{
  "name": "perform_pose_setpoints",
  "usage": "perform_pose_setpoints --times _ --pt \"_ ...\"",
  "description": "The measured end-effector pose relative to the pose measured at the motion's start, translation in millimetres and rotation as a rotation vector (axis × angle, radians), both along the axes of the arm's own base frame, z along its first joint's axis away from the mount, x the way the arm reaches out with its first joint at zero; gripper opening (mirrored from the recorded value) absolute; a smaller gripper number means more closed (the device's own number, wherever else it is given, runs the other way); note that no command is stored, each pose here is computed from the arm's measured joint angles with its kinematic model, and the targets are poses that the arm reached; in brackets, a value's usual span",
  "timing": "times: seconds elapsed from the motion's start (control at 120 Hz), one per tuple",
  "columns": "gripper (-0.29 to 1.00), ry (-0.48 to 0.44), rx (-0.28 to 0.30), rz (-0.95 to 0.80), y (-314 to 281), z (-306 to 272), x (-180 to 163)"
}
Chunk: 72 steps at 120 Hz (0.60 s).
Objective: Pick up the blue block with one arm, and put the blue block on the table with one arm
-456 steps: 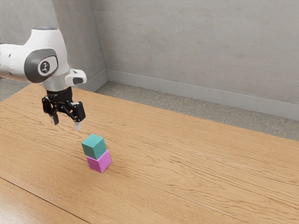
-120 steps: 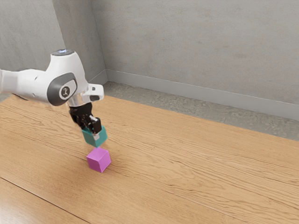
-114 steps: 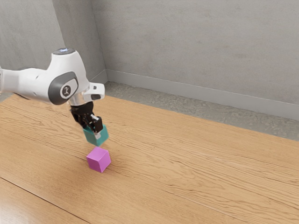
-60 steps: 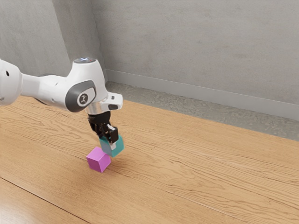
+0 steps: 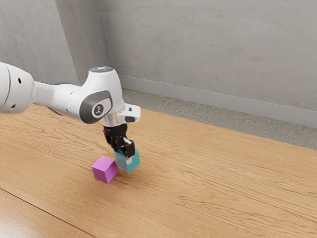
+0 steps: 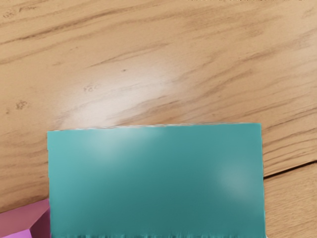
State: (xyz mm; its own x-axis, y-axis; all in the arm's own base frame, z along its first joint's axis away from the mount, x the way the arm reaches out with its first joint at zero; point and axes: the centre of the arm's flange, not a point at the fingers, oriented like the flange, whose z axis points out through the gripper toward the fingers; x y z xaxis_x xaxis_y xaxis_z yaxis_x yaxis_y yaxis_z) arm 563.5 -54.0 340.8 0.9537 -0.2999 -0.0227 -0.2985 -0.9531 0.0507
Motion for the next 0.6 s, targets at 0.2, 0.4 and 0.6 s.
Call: perform_pose_setpoints --times 0.2,0.4,0.6 --pt "0.62 -0.009 -0.002 0.001 2.1 4.9 1.1" --pt "0.67 -0.102 0.024 0.014 12.1 66.4 -2.4" --pt "0.69 -0.096 0.025 0.006 9.8 69.1 -2.7"
